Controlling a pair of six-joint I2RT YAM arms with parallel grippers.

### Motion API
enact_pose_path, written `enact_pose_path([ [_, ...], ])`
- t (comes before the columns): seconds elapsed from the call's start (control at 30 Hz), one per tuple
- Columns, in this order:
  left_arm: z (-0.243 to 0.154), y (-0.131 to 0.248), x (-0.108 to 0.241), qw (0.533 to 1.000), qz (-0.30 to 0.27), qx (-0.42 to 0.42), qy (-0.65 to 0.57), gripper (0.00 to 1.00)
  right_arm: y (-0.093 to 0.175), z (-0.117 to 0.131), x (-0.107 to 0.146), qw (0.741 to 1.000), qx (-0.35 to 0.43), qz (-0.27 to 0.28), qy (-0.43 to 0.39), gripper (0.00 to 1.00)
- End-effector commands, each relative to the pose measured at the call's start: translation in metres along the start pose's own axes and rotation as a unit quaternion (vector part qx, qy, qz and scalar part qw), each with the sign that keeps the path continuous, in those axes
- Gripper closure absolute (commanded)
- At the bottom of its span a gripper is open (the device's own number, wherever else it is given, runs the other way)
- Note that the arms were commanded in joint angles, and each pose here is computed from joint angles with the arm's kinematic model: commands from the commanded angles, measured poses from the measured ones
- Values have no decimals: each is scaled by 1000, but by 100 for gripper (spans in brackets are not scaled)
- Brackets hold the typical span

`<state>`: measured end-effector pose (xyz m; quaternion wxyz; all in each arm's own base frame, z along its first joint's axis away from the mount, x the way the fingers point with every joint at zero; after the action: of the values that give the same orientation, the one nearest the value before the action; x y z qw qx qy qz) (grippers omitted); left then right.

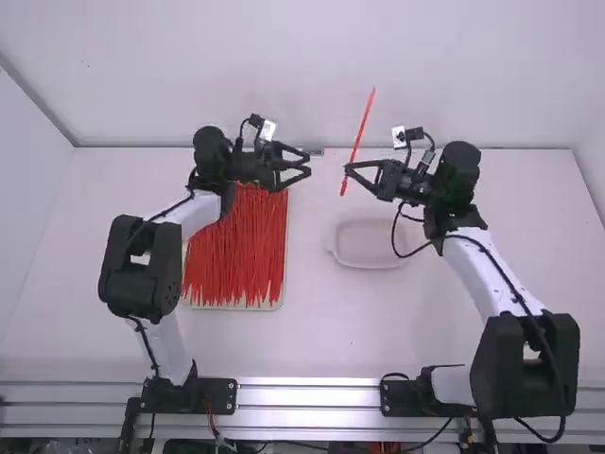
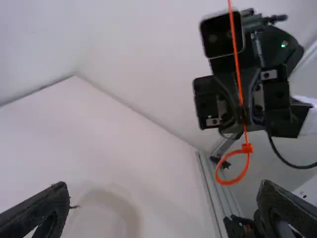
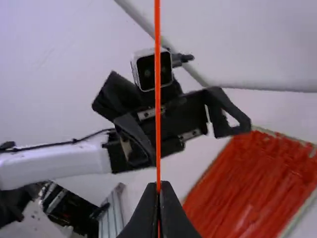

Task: Fasten the cable tie

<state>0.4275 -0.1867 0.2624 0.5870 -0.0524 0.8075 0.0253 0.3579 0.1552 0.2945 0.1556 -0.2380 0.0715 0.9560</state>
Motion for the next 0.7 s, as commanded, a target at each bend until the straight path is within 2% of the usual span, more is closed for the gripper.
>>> enact_pose_path([
  [0.0,12,8,2,997,5,-28,-65,1,6,-12,0,999,27,-8,39,100],
  [0.1,31,14,19,996,21,-82,-26,1,9,-30,2,997,68,-15,33,100],
  [0.17,51,22,46,986,58,-154,14,1,12,-49,8,992,119,-18,31,100],
  [0.27,57,29,73,975,103,-190,45,1,14,-70,13,982,185,-23,30,100],
  [0.4,50,32,95,969,136,-187,84,1,14,-95,22,959,281,-33,28,100],
  [0.67,40,39,122,956,183,-189,132,1,18,-134,42,908,412,-62,46,100],
])
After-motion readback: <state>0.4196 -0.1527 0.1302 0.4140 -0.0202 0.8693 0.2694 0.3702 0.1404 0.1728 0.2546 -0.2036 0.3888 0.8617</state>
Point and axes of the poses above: each hand's point on the last joint's axis, 136 mm out from that joint toward the fingers, its own y axis back along the fingers, its own z axis along the line the jaws close on, x = y × z, the point moved 3 cm from there along y, back along the fingers, and after that the axes turned 15 degrees about -y, right-handed, at the moved point
